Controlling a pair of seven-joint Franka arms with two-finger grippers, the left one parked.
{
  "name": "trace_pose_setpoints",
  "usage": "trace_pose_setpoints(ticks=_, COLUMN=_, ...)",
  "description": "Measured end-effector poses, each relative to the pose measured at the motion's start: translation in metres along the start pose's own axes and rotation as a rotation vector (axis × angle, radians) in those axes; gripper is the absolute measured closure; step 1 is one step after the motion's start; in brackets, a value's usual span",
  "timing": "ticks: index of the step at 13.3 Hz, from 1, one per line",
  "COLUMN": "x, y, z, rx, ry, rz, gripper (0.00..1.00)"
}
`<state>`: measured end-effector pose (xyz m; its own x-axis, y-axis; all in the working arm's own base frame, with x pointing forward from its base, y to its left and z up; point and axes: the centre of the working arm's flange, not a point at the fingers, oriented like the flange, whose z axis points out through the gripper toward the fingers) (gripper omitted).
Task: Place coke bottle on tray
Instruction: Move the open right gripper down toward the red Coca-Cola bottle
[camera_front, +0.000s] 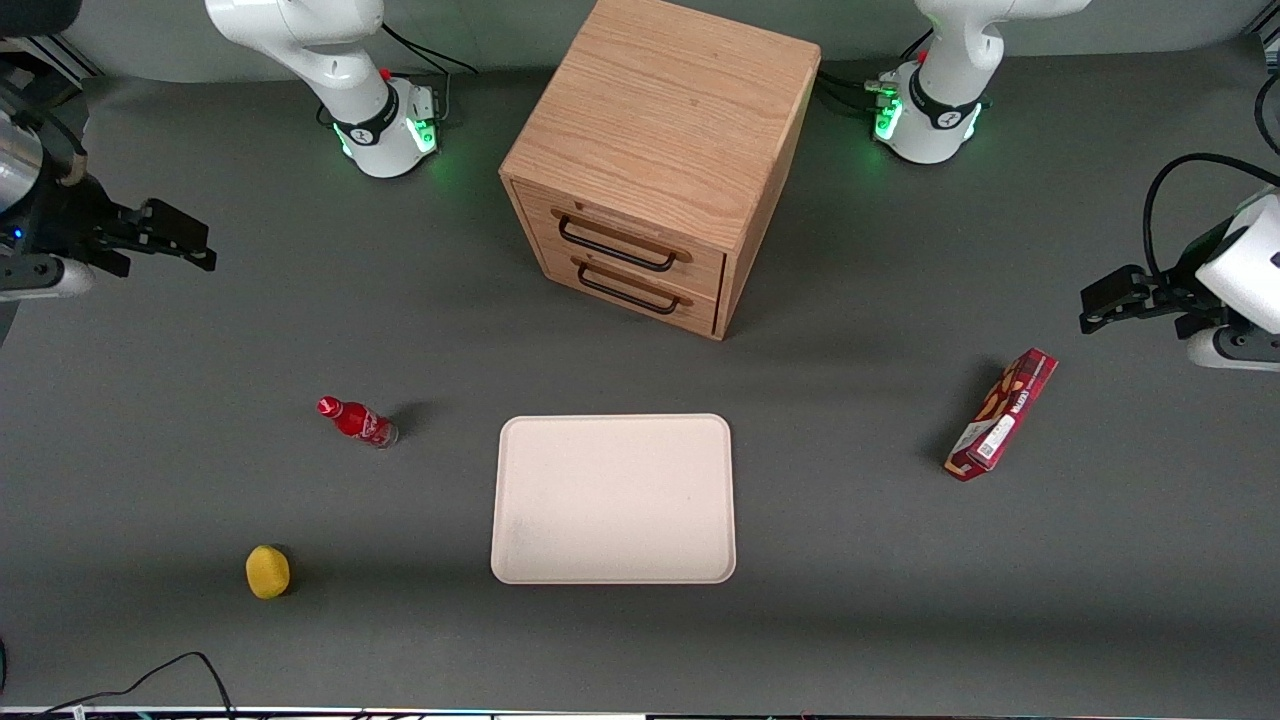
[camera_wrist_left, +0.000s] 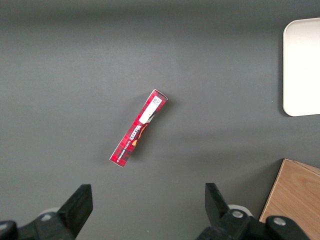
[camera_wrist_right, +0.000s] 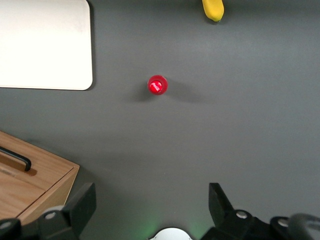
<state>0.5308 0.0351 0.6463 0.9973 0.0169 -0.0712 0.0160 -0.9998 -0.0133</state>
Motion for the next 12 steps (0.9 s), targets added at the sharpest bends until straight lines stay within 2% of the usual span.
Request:
trace_pose_setpoints(ticks=4, x=0.000, y=0.002, z=0.001, rx=0.005, ry=-0.003, rz=0.004, gripper=0.00)
trace_pose_setpoints(ticks=8, x=0.015, y=0.004, z=0.022, rx=0.006, ry=-0.038, rz=0.008, gripper=0.00)
trace_pose_setpoints(ticks=12, x=0.051, y=0.005, z=0.068, rx=0.012, ry=-0.055, rz=0.015, gripper=0.00)
